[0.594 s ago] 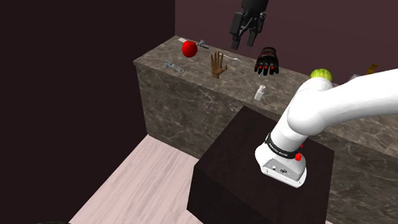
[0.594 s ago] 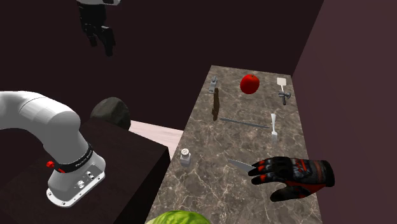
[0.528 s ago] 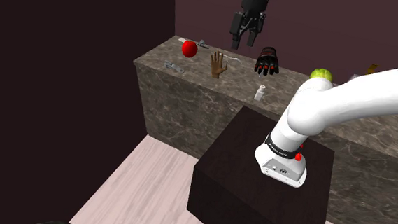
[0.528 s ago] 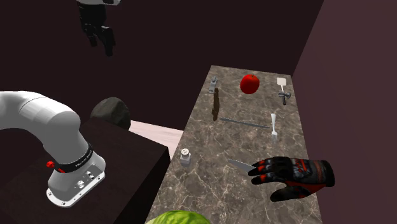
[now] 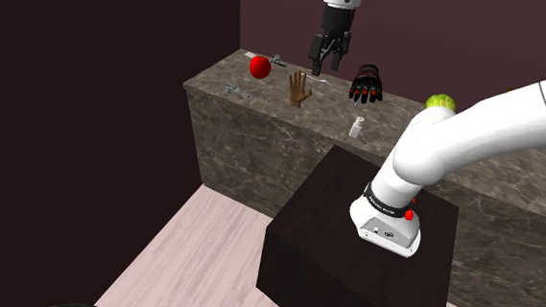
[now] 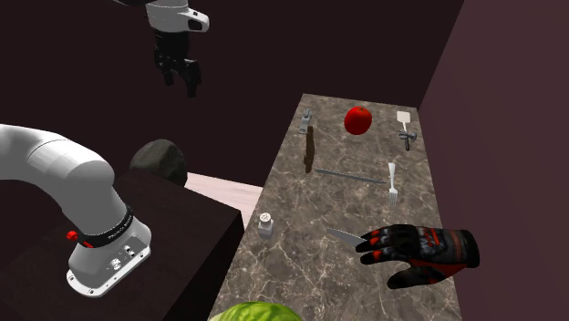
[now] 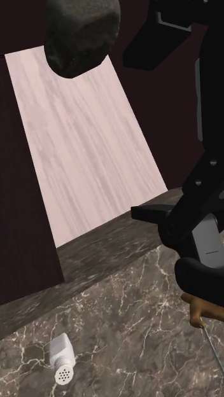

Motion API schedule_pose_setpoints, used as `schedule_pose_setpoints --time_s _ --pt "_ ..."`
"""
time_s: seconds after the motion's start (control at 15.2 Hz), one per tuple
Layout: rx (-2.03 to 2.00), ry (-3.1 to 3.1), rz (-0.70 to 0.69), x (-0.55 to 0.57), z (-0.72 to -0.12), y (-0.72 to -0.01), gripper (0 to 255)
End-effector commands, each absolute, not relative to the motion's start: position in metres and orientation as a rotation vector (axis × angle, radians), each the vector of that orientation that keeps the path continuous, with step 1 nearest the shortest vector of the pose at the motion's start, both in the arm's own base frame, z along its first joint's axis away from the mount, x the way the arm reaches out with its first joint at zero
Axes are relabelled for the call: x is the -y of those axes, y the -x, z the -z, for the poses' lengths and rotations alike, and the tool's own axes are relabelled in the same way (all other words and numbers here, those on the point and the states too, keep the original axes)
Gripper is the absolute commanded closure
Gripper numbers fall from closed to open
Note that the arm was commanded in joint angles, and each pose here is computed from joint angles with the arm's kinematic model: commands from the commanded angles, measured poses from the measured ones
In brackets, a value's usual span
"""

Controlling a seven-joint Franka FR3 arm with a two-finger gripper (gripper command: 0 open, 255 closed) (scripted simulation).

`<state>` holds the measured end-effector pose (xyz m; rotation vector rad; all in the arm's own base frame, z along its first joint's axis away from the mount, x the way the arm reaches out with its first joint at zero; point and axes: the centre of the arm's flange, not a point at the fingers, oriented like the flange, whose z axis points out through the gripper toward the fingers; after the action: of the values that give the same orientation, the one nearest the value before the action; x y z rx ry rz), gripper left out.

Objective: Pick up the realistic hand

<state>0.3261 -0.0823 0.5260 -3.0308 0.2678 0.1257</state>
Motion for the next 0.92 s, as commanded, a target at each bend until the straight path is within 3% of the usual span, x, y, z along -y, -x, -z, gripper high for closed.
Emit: schedule_pose_setpoints --time_s 0.0,0.86 --pt "-0.261 3.044 -0.127 0.100 -0.510 -0.333 0" --pt "-0.226 3.119 -0.146 0.215 -0.415 -0.401 0"
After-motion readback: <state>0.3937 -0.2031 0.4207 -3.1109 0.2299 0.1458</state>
